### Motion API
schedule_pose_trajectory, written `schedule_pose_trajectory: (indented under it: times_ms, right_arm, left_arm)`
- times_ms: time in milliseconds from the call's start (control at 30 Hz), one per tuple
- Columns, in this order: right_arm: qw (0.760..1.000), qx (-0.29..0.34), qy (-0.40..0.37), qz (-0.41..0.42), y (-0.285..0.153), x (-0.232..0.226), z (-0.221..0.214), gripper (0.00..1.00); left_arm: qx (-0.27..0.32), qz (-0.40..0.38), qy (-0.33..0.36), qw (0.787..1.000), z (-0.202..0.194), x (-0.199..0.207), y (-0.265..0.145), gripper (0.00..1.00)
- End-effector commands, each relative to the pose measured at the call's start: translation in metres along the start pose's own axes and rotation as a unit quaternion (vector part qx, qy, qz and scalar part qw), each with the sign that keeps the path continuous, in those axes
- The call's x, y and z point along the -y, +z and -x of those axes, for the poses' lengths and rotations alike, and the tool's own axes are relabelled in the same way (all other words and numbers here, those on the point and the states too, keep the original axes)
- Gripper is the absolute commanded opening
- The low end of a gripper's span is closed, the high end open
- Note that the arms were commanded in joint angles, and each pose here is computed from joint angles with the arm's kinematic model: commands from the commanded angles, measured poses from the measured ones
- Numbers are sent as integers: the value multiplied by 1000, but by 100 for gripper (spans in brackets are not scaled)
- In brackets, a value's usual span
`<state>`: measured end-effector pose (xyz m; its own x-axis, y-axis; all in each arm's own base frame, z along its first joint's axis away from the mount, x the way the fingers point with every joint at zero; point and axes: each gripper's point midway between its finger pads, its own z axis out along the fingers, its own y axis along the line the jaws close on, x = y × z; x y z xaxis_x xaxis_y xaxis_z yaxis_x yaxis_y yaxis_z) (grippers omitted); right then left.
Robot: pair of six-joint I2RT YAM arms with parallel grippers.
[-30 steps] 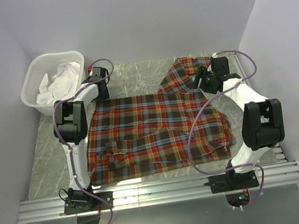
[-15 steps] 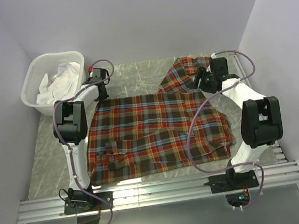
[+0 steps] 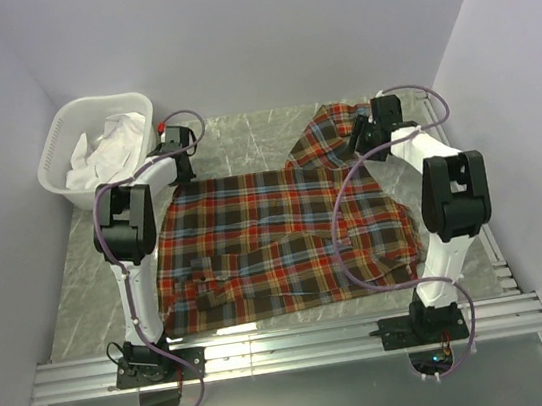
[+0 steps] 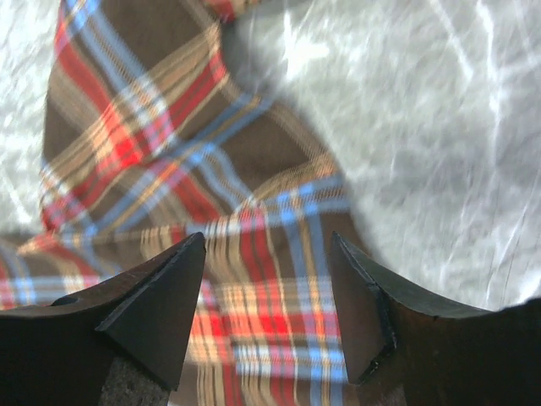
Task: Fold and stack the long sleeve shirts
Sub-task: Fold the shirt
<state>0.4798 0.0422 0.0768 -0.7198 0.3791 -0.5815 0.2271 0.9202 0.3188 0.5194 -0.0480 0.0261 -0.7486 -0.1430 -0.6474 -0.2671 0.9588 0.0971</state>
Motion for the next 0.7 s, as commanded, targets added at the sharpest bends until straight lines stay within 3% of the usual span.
schedule_pose_trajectory:
  times_ms: [0,667]
  right_arm:
    - [999,8,-2,-42,10,9,18,67]
    - [993,-74,-30,-87,51,12,-3,61]
  left_arm:
    - [-35,10,15,999,-19,-13,-7,0]
    - [-38,12,9,999,-21,-16,-6,1]
